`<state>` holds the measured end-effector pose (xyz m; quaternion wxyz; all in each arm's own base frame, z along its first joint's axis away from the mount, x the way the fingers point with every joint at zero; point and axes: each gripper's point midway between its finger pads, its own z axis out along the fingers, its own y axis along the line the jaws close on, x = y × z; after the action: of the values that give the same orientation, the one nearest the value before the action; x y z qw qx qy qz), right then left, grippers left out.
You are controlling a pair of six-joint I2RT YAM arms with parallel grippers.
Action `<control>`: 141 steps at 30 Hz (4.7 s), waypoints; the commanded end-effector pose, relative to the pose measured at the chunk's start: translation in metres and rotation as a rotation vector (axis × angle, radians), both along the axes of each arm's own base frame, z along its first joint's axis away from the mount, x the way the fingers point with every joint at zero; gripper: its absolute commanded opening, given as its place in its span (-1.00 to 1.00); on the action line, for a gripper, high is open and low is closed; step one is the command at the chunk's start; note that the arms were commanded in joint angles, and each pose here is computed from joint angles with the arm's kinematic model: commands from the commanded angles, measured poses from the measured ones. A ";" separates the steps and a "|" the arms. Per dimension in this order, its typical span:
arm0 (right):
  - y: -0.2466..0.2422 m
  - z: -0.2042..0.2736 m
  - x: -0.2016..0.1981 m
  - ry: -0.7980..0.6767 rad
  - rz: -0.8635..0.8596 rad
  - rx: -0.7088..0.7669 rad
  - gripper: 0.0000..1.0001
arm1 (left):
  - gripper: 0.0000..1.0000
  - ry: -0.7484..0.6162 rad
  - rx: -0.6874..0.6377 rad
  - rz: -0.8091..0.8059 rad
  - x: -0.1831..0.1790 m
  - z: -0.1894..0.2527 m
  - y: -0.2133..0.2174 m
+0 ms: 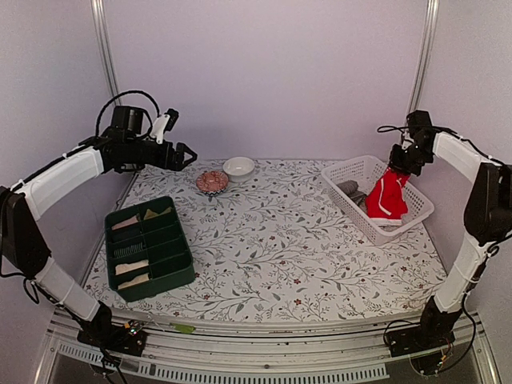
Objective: Roll the underwear
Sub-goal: Pick up the underwear from the bin, then put down the underwear at the center of the board, then pick up the underwear from the center of the board.
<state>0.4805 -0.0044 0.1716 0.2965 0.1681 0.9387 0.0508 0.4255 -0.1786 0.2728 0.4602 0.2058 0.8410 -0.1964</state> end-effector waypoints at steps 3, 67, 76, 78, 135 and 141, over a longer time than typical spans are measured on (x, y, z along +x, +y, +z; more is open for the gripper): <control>0.058 0.125 -0.019 -0.275 0.212 0.218 -1.00 | 0.92 -0.004 -0.043 -0.052 -0.007 0.008 -0.010; 0.416 -0.033 -0.165 0.081 1.121 0.609 0.11 | 0.05 0.434 -0.015 -0.321 -0.071 -0.137 -0.142; 0.312 -0.054 -0.078 0.067 0.800 0.361 -0.03 | -0.12 0.505 0.129 -0.373 -0.108 -0.189 -0.177; 0.301 -0.066 -0.072 0.087 0.795 0.280 -0.07 | -0.16 0.508 0.157 -0.392 -0.114 -0.198 -0.186; 0.332 -0.116 -0.138 0.280 0.967 -0.050 -0.07 | -0.84 0.632 0.534 -0.281 -0.105 -0.288 -0.120; 0.336 -0.142 -0.135 0.296 0.969 -0.095 -0.09 | -0.84 0.627 0.536 -0.281 -0.103 -0.288 -0.120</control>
<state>0.3363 0.3290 0.0413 0.1016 -0.2970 0.9393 0.1383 0.3345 -0.3195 0.0112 0.1295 0.3635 0.9147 -0.1201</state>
